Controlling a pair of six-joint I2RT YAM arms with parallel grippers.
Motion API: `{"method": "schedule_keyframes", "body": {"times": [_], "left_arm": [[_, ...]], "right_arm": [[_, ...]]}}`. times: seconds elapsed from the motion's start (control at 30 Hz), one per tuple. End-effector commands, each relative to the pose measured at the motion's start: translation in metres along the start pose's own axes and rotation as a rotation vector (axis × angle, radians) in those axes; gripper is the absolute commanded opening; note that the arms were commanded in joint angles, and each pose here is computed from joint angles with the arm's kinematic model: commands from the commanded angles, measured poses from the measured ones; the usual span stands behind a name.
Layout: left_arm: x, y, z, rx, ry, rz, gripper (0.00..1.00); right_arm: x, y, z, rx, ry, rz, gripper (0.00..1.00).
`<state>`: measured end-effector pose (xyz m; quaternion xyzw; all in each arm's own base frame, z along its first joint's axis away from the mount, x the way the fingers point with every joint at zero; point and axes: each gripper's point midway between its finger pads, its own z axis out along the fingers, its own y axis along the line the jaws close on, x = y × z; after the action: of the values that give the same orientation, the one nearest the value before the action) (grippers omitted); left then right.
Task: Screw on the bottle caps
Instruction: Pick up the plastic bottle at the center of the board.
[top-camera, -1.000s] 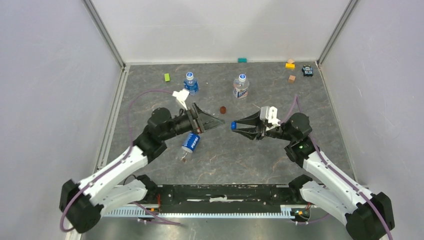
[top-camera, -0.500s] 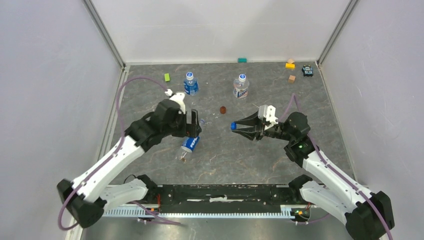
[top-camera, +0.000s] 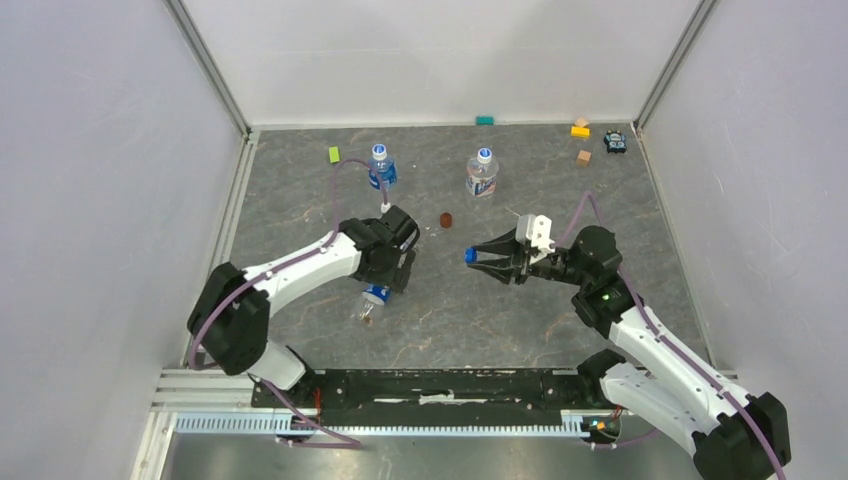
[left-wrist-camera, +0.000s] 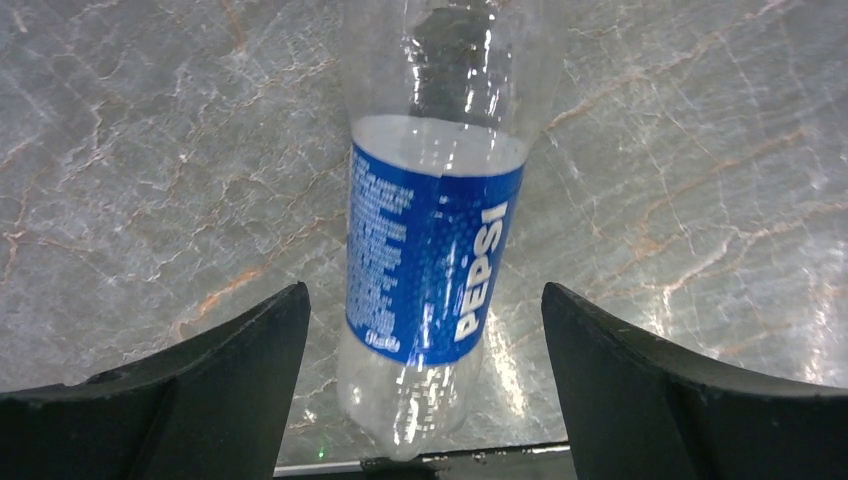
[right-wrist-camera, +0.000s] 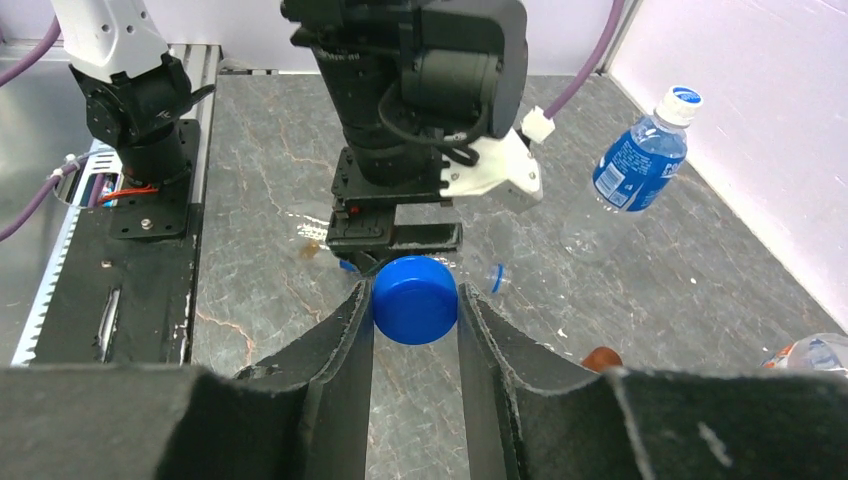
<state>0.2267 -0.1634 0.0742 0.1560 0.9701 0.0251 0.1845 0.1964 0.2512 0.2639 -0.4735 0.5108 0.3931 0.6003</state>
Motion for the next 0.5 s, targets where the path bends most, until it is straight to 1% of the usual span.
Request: {"method": "schedule_keyframes", "body": {"times": [0.0, 0.17, 0.3, 0.4, 0.43, 0.47], "left_arm": [[-0.012, -0.002, 0.018, -0.027, -0.017, 0.040, 0.90], [-0.007, -0.008, 0.030, -0.009, -0.005, 0.042, 0.81], [-0.008, -0.014, 0.034, 0.026, -0.014, 0.067, 0.70], [-0.011, -0.024, 0.031, 0.079, -0.032, 0.086, 0.63], [-0.013, -0.028, 0.028, 0.099, -0.043, 0.100, 0.60], [-0.014, -0.032, 0.024, 0.113, -0.055, 0.109, 0.58]], "right_arm": [[-0.010, -0.008, 0.000, 0.029, -0.011, -0.047, 0.00], [-0.008, -0.009, 0.001, 0.029, -0.004, -0.039, 0.00], [-0.005, -0.011, 0.000, 0.036, 0.019, -0.029, 0.00], [-0.004, -0.011, -0.002, 0.039, 0.041, -0.033, 0.00], [-0.004, -0.010, -0.003, 0.042, 0.044, -0.036, 0.00], [-0.006, -0.010, -0.004, 0.046, 0.044, -0.039, 0.00]]}}
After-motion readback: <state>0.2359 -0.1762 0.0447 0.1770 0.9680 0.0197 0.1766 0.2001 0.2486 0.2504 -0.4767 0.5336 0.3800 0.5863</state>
